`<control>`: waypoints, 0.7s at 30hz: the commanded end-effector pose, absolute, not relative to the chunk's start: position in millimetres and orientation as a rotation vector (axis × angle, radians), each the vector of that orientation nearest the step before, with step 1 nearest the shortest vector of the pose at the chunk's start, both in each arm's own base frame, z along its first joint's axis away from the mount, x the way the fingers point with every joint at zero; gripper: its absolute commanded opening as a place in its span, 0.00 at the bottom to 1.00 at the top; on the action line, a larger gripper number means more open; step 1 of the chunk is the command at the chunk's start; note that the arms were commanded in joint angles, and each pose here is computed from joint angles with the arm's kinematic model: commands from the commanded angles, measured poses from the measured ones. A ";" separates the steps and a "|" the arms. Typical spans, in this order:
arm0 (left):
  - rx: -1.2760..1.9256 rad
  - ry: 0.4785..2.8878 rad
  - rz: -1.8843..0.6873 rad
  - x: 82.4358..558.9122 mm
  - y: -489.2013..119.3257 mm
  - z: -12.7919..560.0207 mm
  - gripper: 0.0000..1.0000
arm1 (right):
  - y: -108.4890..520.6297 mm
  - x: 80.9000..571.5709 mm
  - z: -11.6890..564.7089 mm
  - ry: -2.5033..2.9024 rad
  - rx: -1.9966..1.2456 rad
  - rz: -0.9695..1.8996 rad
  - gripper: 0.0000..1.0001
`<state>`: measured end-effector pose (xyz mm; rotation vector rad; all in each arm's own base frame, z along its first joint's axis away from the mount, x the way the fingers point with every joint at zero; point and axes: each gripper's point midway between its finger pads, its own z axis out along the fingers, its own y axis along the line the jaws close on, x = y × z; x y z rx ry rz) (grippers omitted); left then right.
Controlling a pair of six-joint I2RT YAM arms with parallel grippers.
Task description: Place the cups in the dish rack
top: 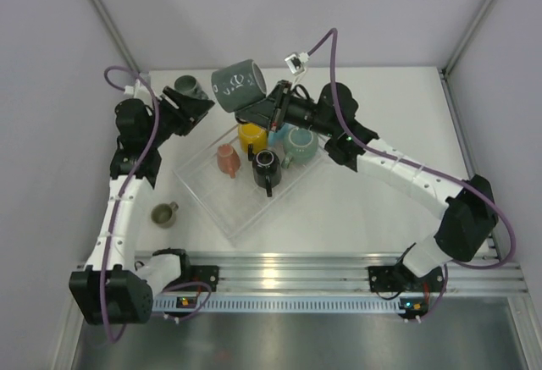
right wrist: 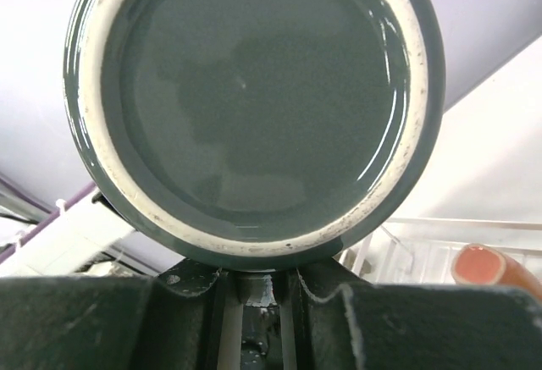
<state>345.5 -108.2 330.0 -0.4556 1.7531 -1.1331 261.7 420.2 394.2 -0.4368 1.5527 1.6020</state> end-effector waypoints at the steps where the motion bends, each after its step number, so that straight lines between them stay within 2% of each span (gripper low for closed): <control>1: -0.504 1.812 -0.883 350.2 -78.8 325.8 0.54 | 401.2 243.3 451.2 1.359 -0.478 1.557 0.00; 6: -0.653 1.865 -0.496 356.3 -21.6 322.4 0.55 | 405.1 251.2 424.9 1.505 -0.472 1.413 0.00; 10: -0.690 1.813 -0.356 347.5 3.9 341.5 0.58 | 418.2 255.1 397.7 1.616 -0.507 1.264 0.00; 13: -0.688 1.745 -0.317 337.9 11.8 366.8 0.64 | 429.9 254.4 382.2 1.673 -0.523 1.149 0.00; 21: -0.599 1.674 -0.370 312.1 1.0 409.6 0.66 | 466.6 235.8 334.4 1.798 -0.580 0.993 0.00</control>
